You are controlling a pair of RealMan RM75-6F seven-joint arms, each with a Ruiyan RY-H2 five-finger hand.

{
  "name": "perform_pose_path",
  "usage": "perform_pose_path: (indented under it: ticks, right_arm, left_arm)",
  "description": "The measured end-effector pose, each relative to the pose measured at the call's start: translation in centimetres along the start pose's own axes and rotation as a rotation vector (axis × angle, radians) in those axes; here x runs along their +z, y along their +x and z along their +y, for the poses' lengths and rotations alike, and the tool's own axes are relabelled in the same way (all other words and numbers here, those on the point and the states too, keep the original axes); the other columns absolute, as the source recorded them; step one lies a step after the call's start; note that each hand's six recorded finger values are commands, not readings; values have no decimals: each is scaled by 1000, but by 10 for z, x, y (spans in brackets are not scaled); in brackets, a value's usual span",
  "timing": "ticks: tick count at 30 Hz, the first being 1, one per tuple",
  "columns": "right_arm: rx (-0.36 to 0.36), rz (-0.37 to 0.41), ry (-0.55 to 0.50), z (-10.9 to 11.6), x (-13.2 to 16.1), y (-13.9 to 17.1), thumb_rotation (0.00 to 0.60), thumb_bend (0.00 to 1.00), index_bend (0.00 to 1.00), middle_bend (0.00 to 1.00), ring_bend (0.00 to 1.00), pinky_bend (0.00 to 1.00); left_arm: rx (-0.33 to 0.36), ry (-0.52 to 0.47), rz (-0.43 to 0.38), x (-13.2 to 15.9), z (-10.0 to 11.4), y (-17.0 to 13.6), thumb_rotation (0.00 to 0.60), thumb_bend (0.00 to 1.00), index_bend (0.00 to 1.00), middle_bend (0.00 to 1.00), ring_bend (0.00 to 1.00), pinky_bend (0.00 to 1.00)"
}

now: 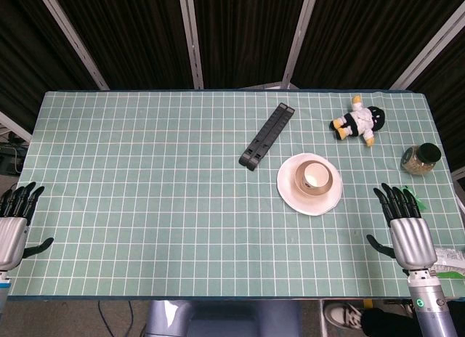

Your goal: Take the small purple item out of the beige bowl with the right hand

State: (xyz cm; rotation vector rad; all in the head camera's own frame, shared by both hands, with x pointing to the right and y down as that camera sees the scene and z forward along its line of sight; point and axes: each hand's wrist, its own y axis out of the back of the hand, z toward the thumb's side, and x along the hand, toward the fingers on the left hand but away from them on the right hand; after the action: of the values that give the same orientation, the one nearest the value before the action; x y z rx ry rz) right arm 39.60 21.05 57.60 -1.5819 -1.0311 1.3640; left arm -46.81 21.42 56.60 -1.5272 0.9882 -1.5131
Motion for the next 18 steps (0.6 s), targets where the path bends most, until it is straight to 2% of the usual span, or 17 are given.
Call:
perform_pose_path:
  ticks: [11, 18]
  right_arm:
    - [7, 6, -4, -1, 2, -1, 600, 120, 0, 0, 0, 0]
    - [15, 44, -27, -4, 21, -11, 600, 125, 20, 0, 0, 0]
  left_arm:
    - [4, -2, 3, -1, 1, -1, 600, 0, 0, 0, 0, 0]
    - [4, -14, 9, -3, 2, 1, 600, 0, 0, 0, 0, 0]
